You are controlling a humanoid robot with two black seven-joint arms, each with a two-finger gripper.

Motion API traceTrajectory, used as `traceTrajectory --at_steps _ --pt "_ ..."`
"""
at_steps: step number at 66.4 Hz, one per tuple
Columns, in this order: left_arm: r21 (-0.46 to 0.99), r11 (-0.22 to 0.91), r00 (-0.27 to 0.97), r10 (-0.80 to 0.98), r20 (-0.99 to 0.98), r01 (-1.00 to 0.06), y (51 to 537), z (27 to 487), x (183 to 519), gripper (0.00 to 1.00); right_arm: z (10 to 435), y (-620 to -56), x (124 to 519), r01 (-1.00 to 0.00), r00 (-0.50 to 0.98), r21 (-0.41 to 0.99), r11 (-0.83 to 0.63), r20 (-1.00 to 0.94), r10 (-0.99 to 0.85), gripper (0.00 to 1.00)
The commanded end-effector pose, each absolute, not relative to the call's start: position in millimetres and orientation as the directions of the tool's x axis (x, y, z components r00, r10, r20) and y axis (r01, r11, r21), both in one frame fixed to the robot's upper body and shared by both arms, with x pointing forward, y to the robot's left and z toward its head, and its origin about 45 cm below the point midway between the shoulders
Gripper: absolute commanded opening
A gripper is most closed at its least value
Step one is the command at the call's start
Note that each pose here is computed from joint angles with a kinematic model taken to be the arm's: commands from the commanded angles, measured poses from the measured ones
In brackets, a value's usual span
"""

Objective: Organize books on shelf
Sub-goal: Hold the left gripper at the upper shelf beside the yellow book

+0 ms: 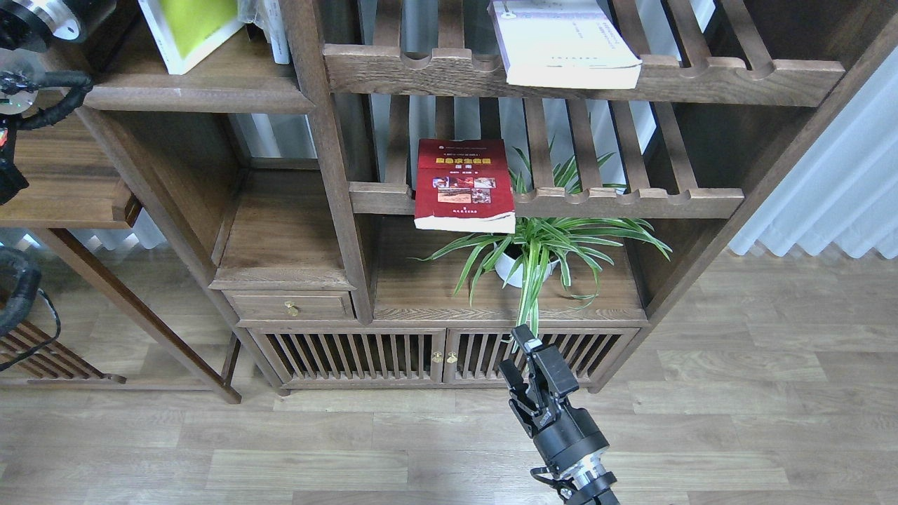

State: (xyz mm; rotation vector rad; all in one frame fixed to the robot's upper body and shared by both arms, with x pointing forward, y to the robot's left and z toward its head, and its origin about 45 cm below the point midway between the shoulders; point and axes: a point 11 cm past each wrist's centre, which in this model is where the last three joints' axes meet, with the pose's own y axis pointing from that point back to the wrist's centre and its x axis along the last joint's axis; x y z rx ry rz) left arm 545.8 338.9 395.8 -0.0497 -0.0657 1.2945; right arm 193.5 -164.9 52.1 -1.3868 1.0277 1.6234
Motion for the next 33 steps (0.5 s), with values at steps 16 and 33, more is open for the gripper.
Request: traceTrajectory --at_steps 16,33 --pt "-0.111 0.281 0.280 0.960 0.025 -0.953 325 417 551 0.56 52 -165 194 -0.914 -0.127 0.101 -0.394 -0.991 0.042 0.99" --pt "-0.181 0.312 0.319 0.948 -0.011 -0.933 297 448 556 0.59 53 -165 195 -0.914 -0.126 0.099 -0.394 -0.991 0.042 0.99"
